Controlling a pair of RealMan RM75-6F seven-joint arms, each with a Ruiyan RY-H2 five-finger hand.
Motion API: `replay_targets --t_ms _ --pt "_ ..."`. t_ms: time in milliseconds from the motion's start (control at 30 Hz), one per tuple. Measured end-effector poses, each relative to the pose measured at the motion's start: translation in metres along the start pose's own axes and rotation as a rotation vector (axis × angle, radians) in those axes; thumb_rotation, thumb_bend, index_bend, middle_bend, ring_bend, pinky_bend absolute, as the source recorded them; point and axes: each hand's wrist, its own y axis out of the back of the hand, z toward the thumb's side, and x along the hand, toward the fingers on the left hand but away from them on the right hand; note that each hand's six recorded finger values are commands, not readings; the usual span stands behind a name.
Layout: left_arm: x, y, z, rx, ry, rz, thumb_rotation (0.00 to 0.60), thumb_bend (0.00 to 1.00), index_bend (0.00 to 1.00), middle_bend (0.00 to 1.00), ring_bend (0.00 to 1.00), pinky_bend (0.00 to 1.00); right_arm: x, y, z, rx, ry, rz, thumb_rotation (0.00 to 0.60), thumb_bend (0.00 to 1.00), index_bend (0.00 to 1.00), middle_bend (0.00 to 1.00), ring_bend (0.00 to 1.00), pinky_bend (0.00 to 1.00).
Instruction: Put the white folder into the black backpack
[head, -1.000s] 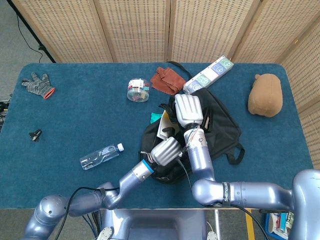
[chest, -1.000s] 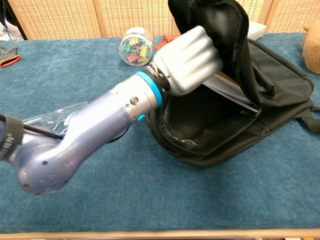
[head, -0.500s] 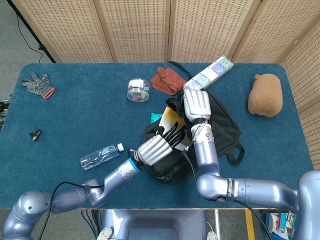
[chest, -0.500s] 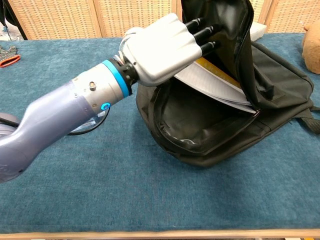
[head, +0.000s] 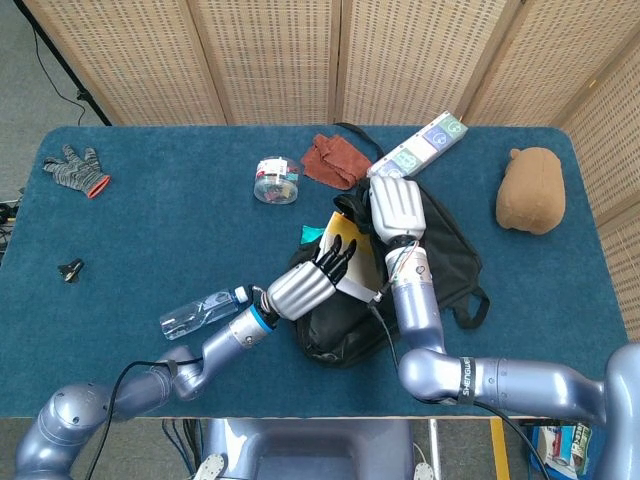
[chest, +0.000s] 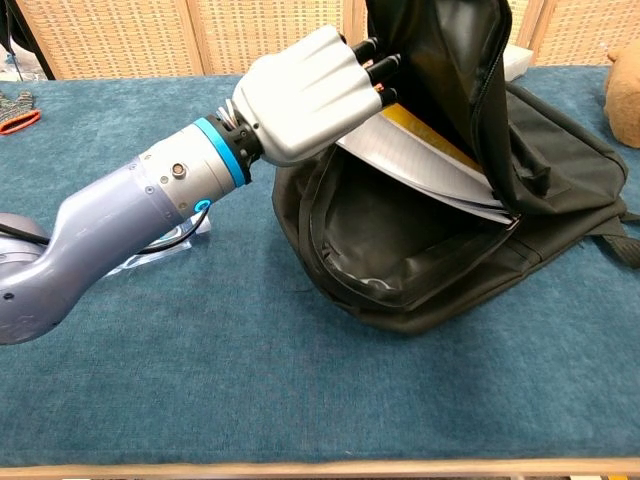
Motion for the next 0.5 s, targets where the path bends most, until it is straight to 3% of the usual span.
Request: replay_targets --t_ms 100,200,500 --pt "0.004 0.001 0.001 0.010 0.013 0.011 0.600 0.45 0.78 0.61 0.56 0.67 0.001 -0.001 -0.001 0.004 0.001 0.004 0.600 0.75 0.64 0.66 0.74 0.89" --pt "0.006 0.003 0.004 0.033 0.020 0.030 0.600 0.58 0.84 0.68 0.64 0.73 0.001 -0.001 -0.001 0.003 0.004 0.007 0.600 0.75 0.64 0.66 0.74 0.89" --pt "0.007 0.006 0.017 0.156 0.028 0.021 0.600 0.65 0.89 0.74 0.69 0.77 0.001 -0.001 -0.002 0.003 0.004 0.005 0.600 0.75 0.64 0.66 0.74 0.89"
